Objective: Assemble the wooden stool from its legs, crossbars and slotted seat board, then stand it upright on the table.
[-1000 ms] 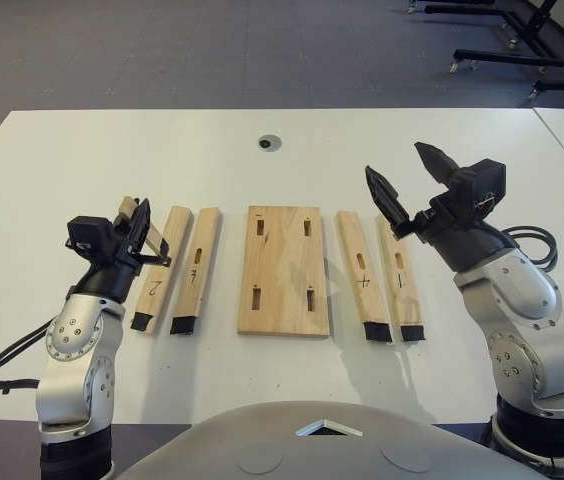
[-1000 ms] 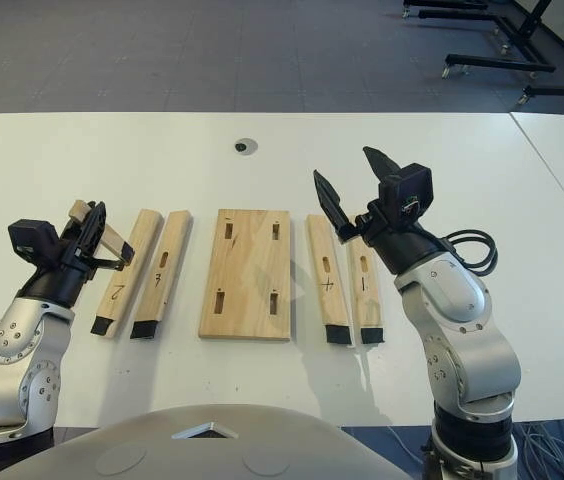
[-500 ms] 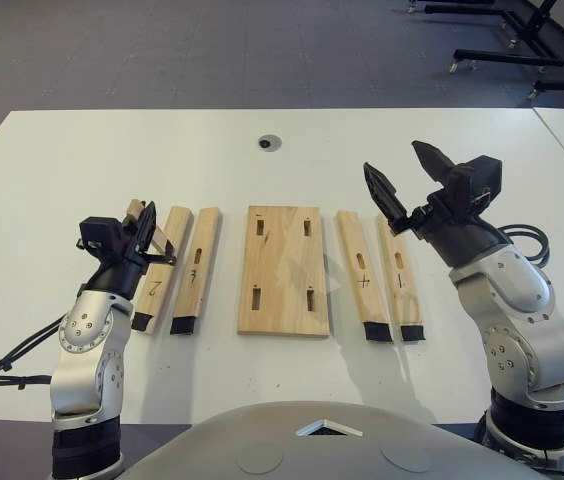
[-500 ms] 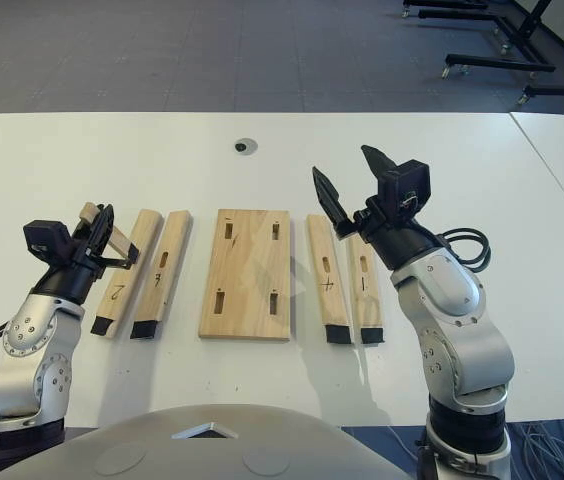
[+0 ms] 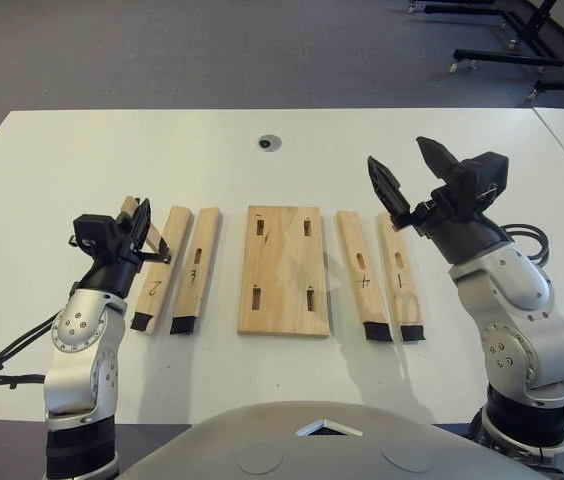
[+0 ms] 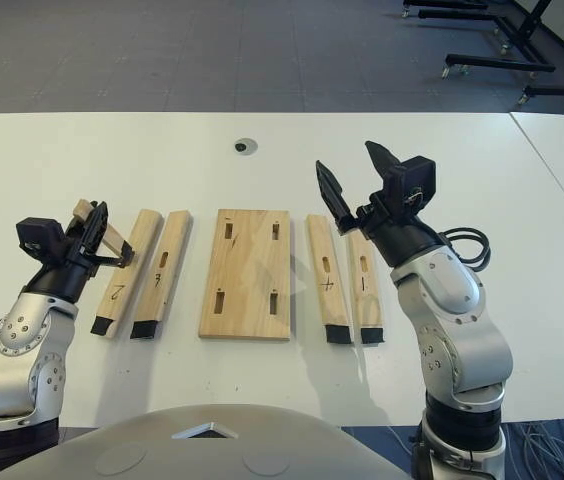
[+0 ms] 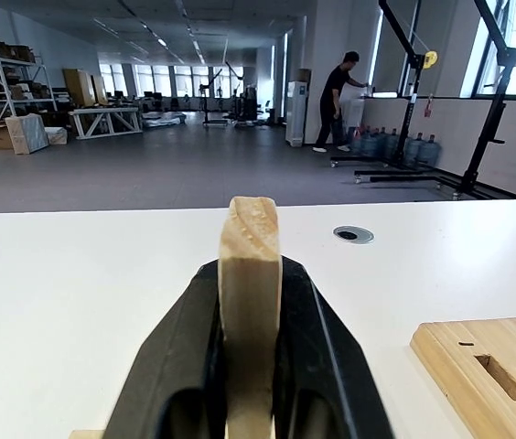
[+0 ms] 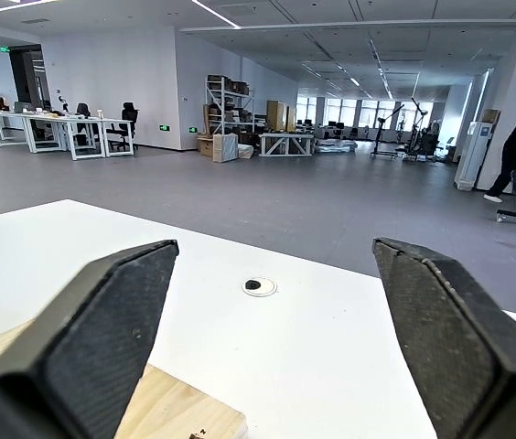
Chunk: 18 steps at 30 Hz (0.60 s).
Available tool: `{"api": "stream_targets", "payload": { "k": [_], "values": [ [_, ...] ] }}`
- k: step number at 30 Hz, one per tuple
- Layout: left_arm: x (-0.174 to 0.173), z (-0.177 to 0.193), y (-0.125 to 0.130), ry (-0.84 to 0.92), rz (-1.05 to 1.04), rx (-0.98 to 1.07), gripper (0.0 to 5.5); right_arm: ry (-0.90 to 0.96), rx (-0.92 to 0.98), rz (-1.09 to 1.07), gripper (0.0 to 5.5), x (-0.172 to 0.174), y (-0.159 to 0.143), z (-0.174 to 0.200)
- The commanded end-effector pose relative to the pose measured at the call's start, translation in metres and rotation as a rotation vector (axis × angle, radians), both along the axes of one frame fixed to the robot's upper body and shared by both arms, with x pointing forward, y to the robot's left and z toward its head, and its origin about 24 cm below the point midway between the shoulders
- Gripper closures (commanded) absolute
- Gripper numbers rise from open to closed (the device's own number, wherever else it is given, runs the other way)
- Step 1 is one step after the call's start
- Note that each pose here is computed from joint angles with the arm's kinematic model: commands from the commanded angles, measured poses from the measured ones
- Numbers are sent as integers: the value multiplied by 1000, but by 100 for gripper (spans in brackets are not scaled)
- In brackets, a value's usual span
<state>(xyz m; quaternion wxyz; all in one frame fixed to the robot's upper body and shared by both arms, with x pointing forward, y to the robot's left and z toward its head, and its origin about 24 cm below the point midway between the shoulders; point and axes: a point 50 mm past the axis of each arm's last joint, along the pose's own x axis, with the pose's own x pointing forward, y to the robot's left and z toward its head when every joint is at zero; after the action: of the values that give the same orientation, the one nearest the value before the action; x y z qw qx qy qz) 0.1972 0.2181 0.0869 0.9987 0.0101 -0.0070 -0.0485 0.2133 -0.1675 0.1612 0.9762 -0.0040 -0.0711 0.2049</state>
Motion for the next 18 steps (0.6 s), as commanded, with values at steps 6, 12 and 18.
{"api": "stream_targets", "payload": {
  "k": [6, 12, 18],
  "values": [
    [-6, -11, 0, 48, 25, -8, 511, -9, -7, 1, 160, 3, -4, 6],
    [-5, -12, 2, 48, 26, 0, 511, -11, 7, 4, 160, 3, -2, 8],
    [-3, -9, 5, 46, 27, -4, 511, -8, 18, 6, 160, 1, 1, 8]
  ]
}}
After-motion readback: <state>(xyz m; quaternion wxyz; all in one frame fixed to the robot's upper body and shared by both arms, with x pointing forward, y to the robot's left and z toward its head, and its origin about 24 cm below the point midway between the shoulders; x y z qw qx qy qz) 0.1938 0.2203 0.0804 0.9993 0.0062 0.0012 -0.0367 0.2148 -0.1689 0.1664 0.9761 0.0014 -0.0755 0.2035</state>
